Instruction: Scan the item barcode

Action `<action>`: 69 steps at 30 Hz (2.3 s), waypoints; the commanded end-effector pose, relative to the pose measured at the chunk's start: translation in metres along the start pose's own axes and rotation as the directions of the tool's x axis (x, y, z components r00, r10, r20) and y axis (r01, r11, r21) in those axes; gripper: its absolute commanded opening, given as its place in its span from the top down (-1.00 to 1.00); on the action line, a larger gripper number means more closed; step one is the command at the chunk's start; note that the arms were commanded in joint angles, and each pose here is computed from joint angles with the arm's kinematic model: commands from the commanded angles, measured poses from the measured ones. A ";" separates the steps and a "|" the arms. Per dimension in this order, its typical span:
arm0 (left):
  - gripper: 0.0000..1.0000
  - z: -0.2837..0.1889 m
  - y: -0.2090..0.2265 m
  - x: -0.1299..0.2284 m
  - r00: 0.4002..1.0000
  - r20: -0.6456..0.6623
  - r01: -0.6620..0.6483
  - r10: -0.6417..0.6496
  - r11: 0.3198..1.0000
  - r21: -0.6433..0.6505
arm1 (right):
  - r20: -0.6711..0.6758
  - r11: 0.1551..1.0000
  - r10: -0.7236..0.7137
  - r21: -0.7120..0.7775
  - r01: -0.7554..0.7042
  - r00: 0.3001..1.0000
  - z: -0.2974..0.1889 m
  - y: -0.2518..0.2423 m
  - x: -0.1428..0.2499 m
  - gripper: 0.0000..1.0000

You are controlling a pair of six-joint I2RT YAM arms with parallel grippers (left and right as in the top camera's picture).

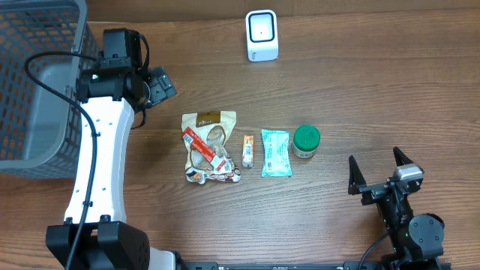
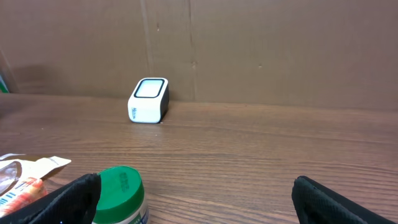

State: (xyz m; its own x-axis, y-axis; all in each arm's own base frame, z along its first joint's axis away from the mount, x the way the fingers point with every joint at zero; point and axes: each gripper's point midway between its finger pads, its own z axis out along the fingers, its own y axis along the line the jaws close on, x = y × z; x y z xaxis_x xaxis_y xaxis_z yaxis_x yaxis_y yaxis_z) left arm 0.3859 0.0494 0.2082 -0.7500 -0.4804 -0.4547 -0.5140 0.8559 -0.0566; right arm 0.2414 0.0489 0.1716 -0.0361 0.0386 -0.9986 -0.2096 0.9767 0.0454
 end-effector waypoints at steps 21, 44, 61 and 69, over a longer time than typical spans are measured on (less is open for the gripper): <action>-1.00 -0.008 0.003 -0.005 1.000 0.028 0.000 0.000 1.000 -0.009 | 0.041 0.993 0.057 -0.108 -0.053 0.998 -0.001 0.018 -0.009 -1.00; -0.99 -0.008 0.003 -0.005 1.000 0.028 0.000 0.000 1.000 -0.009 | -0.017 0.983 0.185 -0.013 -0.186 0.983 -0.046 0.011 -0.132 -1.00; -1.00 -0.008 0.003 -0.005 1.000 0.028 0.000 0.000 1.000 -0.009 | -0.623 0.973 0.222 0.091 -0.213 0.750 -0.017 0.022 -0.169 -1.00; -1.00 -0.008 0.003 -0.005 1.000 0.028 0.000 0.000 1.000 -0.009 | -0.730 0.918 0.228 -0.059 -0.393 0.644 0.009 0.065 -0.158 -0.61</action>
State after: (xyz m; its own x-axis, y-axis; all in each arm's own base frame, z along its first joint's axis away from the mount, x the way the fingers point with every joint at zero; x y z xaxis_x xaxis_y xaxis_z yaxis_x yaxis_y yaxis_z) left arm 0.3855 0.0500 0.2082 -0.7497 -0.4805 -0.4550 -0.5158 0.8551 -0.0531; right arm 0.2419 0.0822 0.3258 -0.7516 0.0878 -0.6538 -0.1655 0.9343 0.3158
